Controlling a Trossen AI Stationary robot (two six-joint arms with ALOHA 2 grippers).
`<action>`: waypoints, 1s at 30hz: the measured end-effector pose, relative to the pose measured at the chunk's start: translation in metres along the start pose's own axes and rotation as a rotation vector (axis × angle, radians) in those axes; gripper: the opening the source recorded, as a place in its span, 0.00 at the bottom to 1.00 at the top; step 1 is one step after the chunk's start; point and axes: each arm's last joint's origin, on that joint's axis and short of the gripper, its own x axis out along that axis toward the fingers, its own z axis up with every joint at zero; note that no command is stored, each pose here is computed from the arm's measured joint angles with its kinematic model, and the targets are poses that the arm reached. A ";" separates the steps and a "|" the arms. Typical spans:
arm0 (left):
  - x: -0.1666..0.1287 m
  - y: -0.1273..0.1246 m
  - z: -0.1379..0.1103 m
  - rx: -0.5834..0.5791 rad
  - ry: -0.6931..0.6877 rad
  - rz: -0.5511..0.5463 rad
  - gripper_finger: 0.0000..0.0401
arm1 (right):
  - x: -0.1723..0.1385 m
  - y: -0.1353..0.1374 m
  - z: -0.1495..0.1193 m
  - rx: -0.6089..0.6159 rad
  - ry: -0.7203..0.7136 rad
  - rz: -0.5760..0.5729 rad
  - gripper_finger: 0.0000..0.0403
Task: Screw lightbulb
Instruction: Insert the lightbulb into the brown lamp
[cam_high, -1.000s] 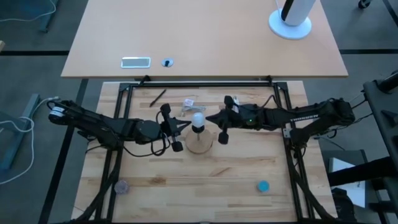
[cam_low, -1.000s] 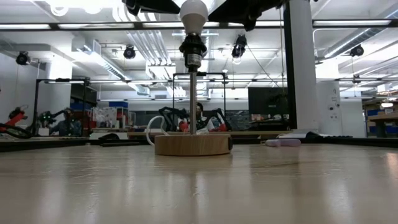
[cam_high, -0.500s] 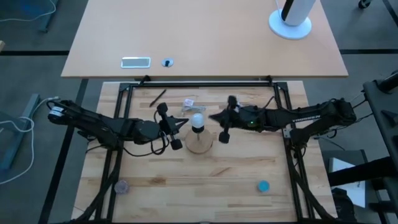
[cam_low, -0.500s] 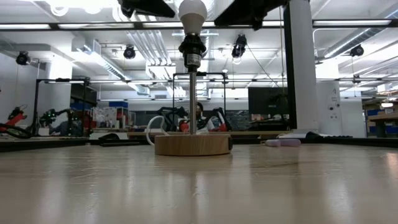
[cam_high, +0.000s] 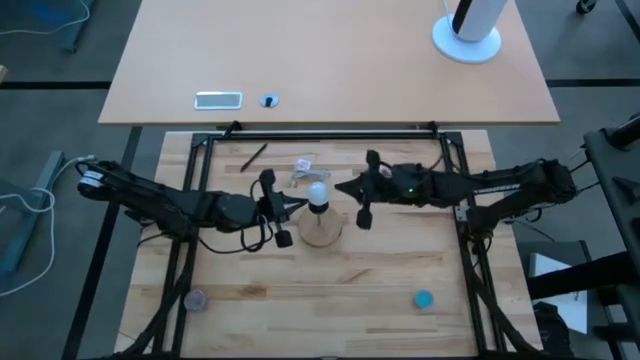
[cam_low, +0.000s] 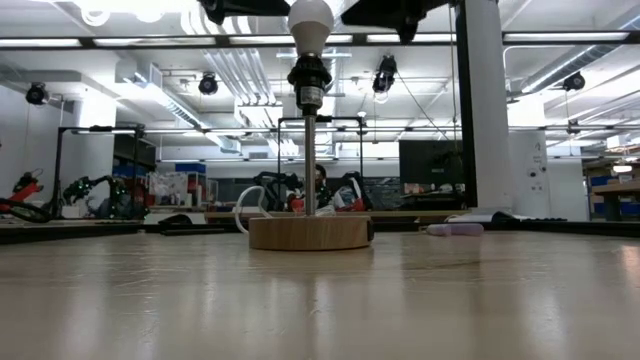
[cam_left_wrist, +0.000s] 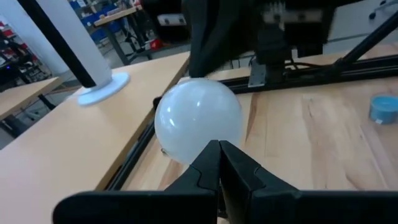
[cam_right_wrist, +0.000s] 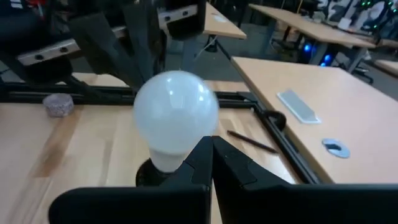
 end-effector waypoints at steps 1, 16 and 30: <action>0.001 0.000 -0.001 0.000 0.002 0.003 0.00 | 0.004 0.002 -0.002 0.000 0.000 0.002 0.00; 0.003 0.000 -0.002 -0.006 0.016 0.023 0.00 | 0.010 0.010 -0.005 0.013 0.007 0.012 0.00; -0.006 0.004 0.000 -0.054 0.018 0.090 0.00 | 0.005 0.010 -0.006 0.050 0.040 -0.023 0.00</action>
